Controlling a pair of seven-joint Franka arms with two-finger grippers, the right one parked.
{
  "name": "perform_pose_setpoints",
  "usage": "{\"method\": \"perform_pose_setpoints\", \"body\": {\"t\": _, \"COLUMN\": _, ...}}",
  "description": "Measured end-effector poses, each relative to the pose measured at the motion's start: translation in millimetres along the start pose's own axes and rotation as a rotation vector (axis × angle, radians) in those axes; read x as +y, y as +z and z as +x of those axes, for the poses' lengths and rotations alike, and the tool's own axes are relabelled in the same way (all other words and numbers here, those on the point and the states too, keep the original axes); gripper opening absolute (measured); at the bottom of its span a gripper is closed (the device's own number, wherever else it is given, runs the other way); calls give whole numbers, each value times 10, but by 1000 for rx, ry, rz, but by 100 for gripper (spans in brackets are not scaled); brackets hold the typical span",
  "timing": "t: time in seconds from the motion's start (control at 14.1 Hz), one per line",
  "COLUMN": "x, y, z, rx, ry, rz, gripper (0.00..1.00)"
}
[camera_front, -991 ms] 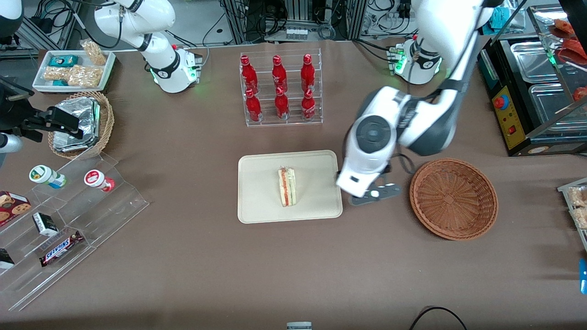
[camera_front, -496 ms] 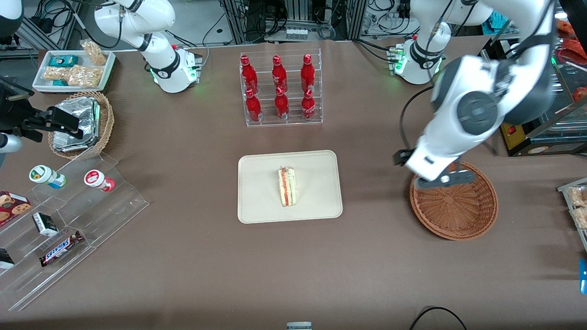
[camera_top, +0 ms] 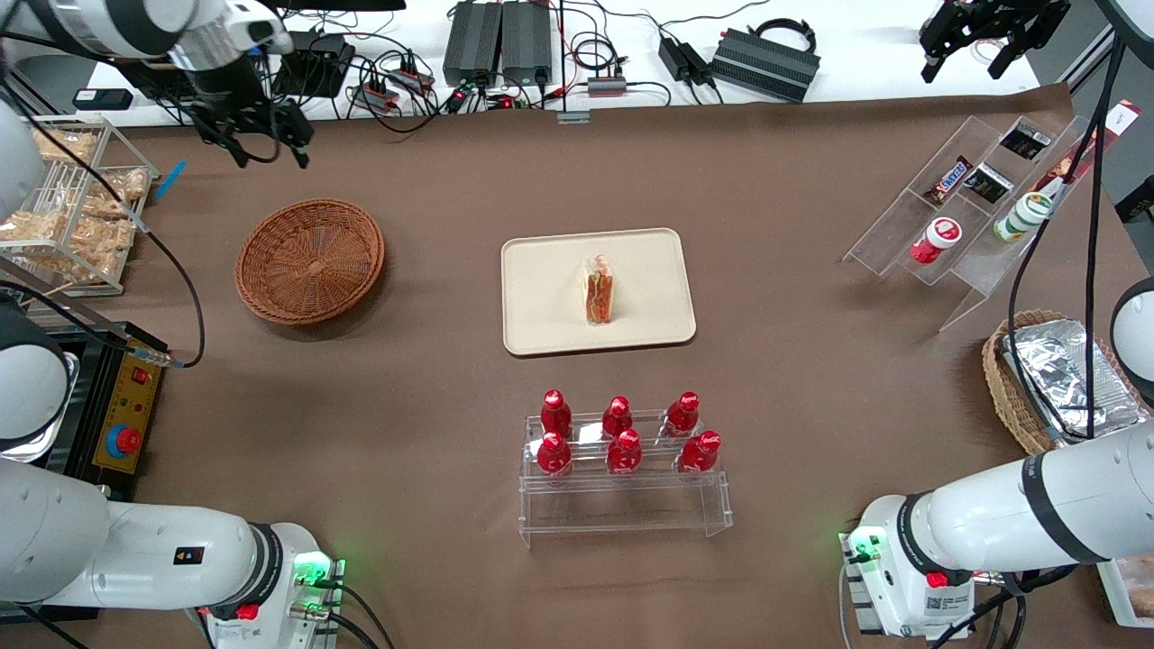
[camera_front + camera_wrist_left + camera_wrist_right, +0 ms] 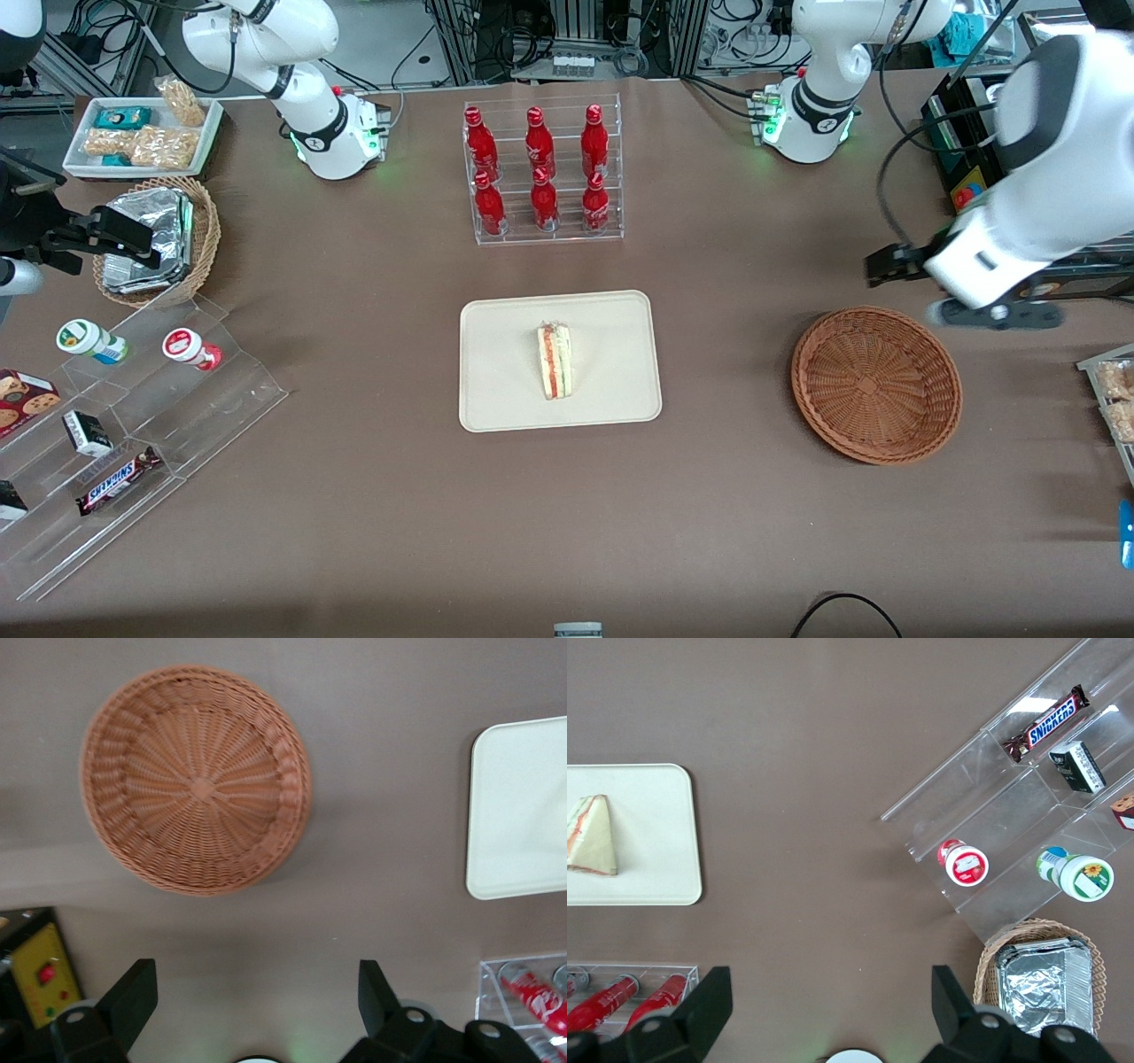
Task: Place sandwich from basket to tray
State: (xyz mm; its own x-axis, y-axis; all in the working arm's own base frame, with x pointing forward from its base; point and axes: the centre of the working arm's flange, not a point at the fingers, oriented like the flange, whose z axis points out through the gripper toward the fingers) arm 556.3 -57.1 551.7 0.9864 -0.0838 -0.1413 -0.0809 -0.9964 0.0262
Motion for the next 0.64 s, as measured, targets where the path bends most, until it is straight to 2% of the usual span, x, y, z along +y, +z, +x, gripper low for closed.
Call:
{"method": "perform_pose_setpoints", "body": {"t": 0.35, "x": -297, "y": -575, "z": -150, "rx": 86, "ry": -4, "rz": -3, "gripper": 100}}
{"method": "perform_pose_setpoints", "body": {"t": 0.64, "x": -348, "y": -689, "z": -197, "rx": 108, "ry": -13, "rz": -2, "gripper": 100}}
